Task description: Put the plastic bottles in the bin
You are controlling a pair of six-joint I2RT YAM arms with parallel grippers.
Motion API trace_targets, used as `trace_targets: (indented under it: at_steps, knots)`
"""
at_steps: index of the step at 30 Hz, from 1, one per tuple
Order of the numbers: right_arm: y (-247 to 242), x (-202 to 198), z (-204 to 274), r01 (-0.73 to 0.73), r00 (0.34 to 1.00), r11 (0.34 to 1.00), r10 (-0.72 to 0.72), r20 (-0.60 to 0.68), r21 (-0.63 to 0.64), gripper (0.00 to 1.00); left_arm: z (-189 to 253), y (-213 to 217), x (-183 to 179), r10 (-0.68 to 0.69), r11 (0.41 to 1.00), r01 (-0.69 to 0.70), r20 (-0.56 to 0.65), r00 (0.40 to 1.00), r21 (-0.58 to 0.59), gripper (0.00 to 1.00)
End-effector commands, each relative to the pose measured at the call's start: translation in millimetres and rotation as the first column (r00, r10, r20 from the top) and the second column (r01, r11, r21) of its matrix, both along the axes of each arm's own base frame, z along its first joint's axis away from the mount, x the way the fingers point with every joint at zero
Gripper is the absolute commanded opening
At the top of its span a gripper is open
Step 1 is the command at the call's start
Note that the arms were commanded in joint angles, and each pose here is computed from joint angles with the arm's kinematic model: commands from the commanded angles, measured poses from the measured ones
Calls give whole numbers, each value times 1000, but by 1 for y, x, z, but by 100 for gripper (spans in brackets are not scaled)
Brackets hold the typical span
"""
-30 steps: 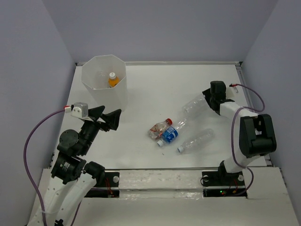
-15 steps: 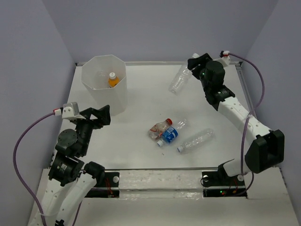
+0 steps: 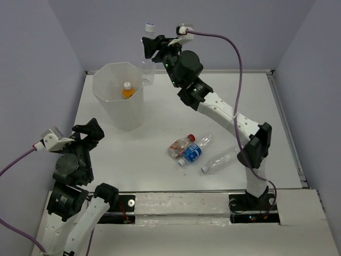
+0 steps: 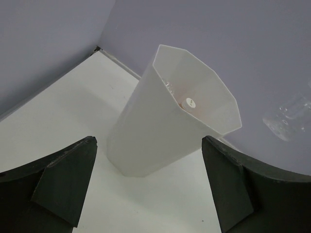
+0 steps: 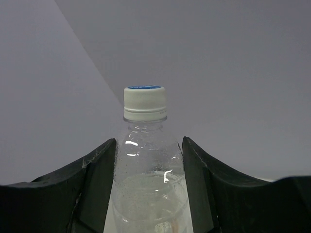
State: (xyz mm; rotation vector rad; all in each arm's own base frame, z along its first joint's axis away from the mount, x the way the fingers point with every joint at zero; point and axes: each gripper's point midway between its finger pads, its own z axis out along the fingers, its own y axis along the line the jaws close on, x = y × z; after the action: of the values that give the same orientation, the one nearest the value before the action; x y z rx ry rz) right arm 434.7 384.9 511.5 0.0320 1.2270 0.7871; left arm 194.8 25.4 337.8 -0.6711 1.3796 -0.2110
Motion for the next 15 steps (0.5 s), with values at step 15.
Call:
trace_targets:
  at_steps: [15]
  knots:
    - [119,5,-20,-16,965,988,56,255,-154,78,16,-20,0,-121,993,120,63,991,22,99]
